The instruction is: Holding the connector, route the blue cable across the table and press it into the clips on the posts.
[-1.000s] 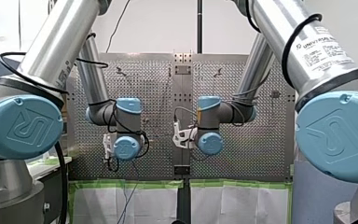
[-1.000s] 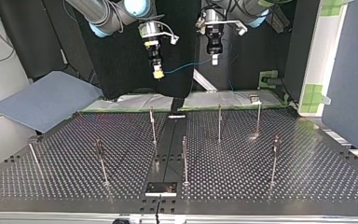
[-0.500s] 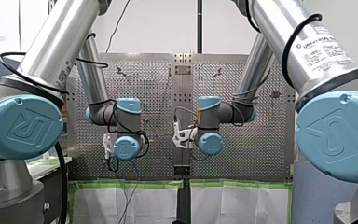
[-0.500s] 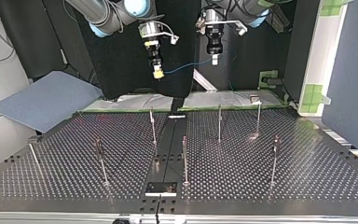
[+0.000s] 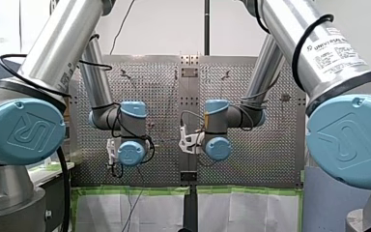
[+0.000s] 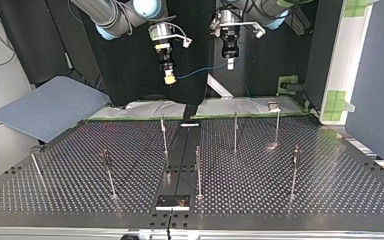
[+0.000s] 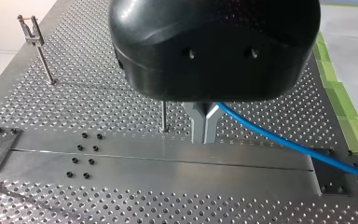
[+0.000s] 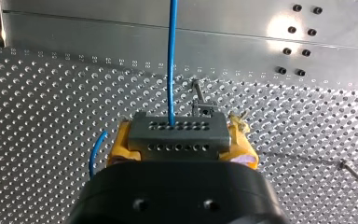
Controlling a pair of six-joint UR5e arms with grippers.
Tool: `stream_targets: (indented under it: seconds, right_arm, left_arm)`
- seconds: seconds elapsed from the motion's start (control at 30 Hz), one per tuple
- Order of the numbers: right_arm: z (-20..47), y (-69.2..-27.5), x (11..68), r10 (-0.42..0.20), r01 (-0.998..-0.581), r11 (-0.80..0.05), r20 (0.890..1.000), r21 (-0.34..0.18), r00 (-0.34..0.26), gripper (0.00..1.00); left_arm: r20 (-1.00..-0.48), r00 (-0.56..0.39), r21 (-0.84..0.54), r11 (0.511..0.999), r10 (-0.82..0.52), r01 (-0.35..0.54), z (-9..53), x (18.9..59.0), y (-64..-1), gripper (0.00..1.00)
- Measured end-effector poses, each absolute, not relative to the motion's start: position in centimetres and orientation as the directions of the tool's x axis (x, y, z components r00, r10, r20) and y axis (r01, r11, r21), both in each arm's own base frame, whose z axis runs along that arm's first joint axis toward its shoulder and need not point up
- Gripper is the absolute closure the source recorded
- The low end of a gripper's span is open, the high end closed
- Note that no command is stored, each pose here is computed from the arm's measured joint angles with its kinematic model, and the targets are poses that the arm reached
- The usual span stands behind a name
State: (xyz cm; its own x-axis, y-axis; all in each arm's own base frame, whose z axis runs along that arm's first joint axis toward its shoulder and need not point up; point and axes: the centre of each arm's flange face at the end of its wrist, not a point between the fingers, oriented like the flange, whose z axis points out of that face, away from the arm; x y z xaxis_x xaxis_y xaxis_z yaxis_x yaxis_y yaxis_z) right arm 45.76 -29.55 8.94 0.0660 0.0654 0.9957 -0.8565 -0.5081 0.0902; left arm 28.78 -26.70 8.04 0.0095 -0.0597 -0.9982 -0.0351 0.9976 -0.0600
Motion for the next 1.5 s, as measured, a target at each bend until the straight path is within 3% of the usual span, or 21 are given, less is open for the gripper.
stream_targets:
  seconds: [1.3, 1.5]
  right_arm:
    - [8.9, -29.5, 45.8, 0.064, -0.856, -0.51, 0.996, 0.091, 0.068, 1.0]
    - [7.7, -29.9, 46.4, 0.048, -0.863, -0.489, 0.992, 0.122, 0.113, 1.0]
  left_arm:
    - [-0.999, -0.023, -0.034, 0.999, -0.035, -0.038, 7.0, 29.0, -26.6, 1.0]
    - [-0.999, -0.023, -0.034, 0.999, -0.035, -0.038, 7.0, 29.0, -26.6, 1.0]
